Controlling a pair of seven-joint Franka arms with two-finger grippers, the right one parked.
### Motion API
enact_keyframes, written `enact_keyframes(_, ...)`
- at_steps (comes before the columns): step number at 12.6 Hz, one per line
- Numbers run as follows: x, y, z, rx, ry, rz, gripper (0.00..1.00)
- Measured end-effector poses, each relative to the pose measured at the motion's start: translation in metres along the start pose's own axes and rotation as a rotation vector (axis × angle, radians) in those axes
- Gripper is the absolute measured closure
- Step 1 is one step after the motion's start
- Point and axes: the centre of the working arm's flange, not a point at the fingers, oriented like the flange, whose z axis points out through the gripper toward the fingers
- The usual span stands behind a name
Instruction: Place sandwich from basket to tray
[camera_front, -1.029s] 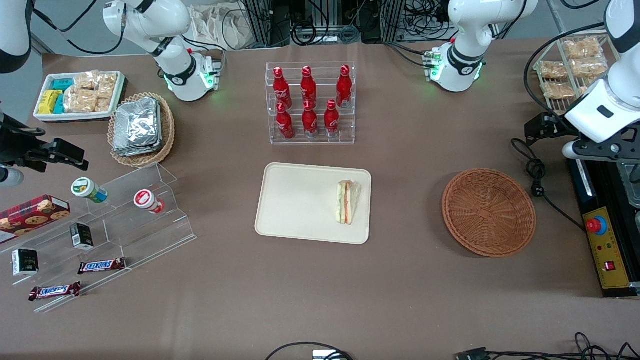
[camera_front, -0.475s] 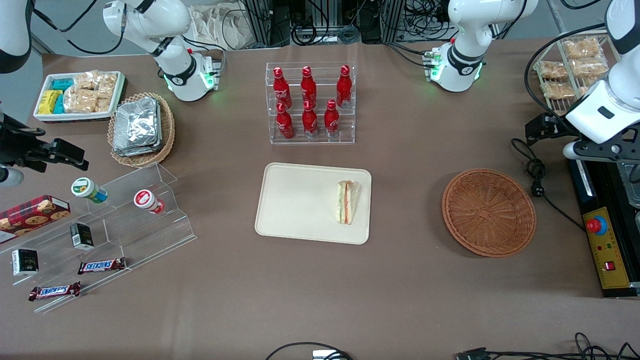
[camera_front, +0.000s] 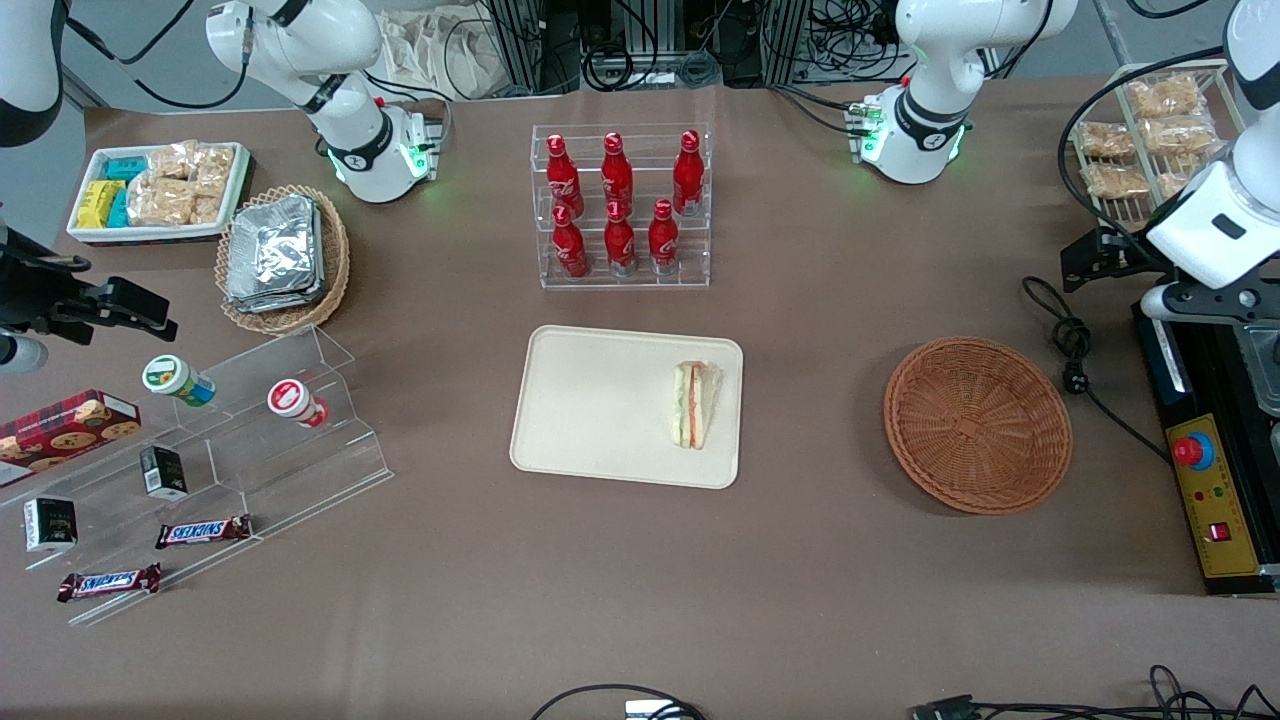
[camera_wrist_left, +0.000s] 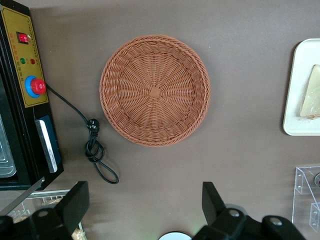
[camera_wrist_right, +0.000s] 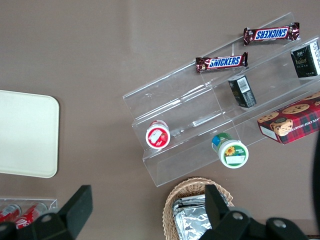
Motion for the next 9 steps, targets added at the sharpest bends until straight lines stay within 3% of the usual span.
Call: enact_keyframes(9,-0.0006,-0.0001,0.0041,-0.001,-0.013,-0.014,0.00)
